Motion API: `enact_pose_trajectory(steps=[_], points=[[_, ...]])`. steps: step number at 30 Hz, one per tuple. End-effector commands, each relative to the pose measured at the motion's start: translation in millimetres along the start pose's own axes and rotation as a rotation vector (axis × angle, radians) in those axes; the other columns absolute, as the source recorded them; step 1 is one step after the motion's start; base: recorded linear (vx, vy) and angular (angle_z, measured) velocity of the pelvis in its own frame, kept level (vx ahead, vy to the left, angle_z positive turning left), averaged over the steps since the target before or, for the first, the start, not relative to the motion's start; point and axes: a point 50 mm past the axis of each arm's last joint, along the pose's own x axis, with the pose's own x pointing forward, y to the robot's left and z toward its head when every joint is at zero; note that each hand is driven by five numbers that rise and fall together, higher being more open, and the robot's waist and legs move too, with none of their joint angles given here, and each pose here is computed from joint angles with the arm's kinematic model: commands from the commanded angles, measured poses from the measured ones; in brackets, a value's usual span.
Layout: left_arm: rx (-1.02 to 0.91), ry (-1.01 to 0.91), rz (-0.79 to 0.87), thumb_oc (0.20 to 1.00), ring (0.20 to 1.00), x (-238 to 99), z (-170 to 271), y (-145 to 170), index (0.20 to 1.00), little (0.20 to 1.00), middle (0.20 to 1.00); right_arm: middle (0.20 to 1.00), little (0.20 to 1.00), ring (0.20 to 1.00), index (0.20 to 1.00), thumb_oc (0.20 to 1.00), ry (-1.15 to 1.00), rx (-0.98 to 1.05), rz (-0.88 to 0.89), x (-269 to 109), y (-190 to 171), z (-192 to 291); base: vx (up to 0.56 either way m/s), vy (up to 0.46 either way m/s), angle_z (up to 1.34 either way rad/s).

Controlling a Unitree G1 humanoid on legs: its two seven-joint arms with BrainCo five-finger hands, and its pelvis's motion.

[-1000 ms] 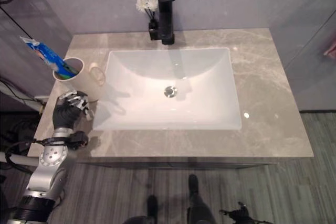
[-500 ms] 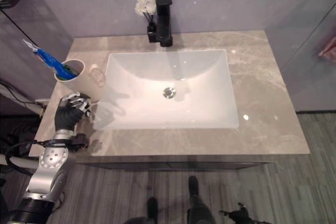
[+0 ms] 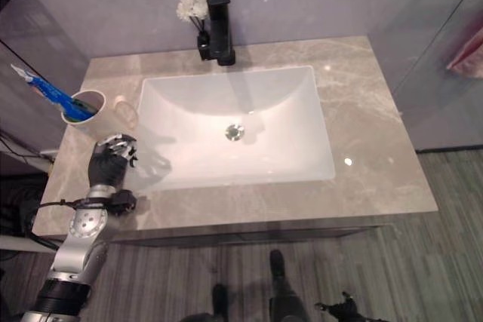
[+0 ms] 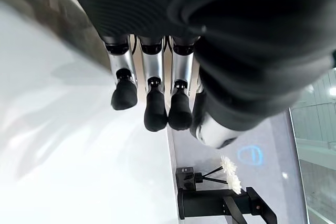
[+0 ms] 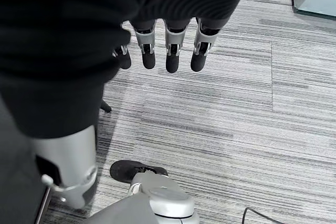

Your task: Put brush and paste in cup on sink, flatten towel.

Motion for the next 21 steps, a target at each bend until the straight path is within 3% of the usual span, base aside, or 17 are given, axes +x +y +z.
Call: enact_pose_trajectory(steps=[1,21], points=[[-0.022,-0.14,0.053,0.2,0.2,20.0,28.1,6.9,0.2,0.2,0.2,1.0,1.0,1.0,1.0,1.0,-0.037,-0.005,-0.012,1.3,0.2,11.1,0.0,0.0,0.0],[0.033,-0.194,0.192,0.2,0.2,39.3,42.1,23.9,0.2,0.2,0.2,1.0,1.0,1.0,1.0,1.0,-0.074,0.002,-0.023,2.8,-2.1,22.8,0.01,-0.002,-0.01]])
